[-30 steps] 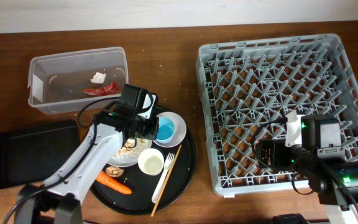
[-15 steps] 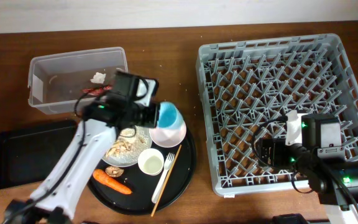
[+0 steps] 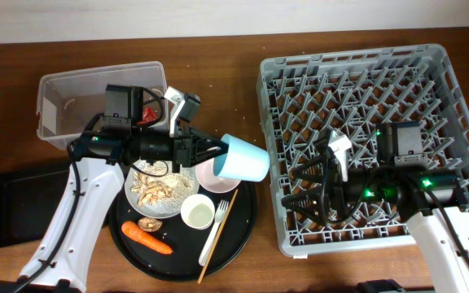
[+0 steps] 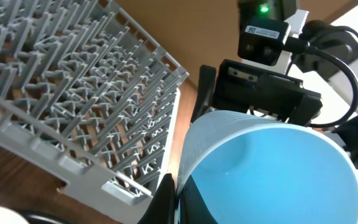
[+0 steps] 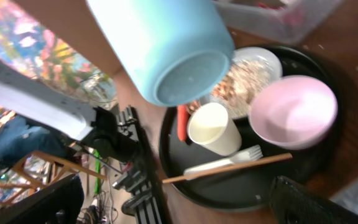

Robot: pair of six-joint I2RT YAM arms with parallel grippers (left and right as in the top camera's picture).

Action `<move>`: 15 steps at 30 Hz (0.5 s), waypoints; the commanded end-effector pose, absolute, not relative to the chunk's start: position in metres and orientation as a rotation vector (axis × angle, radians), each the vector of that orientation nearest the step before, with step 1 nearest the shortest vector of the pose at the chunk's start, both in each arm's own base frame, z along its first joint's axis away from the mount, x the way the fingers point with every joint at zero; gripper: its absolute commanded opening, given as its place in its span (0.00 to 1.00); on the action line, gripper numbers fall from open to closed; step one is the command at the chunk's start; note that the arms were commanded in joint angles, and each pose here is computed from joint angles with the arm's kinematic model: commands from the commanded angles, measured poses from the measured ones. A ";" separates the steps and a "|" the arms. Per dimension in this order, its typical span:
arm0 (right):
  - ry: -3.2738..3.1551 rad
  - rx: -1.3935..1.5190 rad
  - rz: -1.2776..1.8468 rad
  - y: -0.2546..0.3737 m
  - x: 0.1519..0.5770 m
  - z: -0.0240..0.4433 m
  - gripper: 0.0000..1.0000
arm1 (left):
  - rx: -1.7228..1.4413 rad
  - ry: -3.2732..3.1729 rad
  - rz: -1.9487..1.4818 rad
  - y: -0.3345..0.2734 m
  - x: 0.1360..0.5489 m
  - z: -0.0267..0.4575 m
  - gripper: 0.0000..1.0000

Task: Sort waste into correct bins and load items into the dishwasher rack
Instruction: 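Grasp the blue cup with the left gripper and lift it, then hand the blue cup from the left gripper to the right gripper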

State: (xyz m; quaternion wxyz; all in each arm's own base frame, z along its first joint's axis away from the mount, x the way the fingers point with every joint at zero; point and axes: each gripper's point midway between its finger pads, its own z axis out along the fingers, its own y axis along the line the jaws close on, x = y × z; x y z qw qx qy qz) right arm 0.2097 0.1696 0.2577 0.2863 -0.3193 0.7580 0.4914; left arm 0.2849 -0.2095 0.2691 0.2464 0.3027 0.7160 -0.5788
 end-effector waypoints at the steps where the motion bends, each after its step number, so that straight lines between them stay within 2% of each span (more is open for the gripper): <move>1: 1.857 -0.967 1.365 0.180 0.203 0.278 0.98 | 0.873 1.866 -1.626 -0.210 0.280 0.280 0.00; 15: 1.708 -1.069 1.398 0.198 0.224 0.279 0.99 | 0.805 2.019 -1.724 -0.231 0.266 0.274 0.00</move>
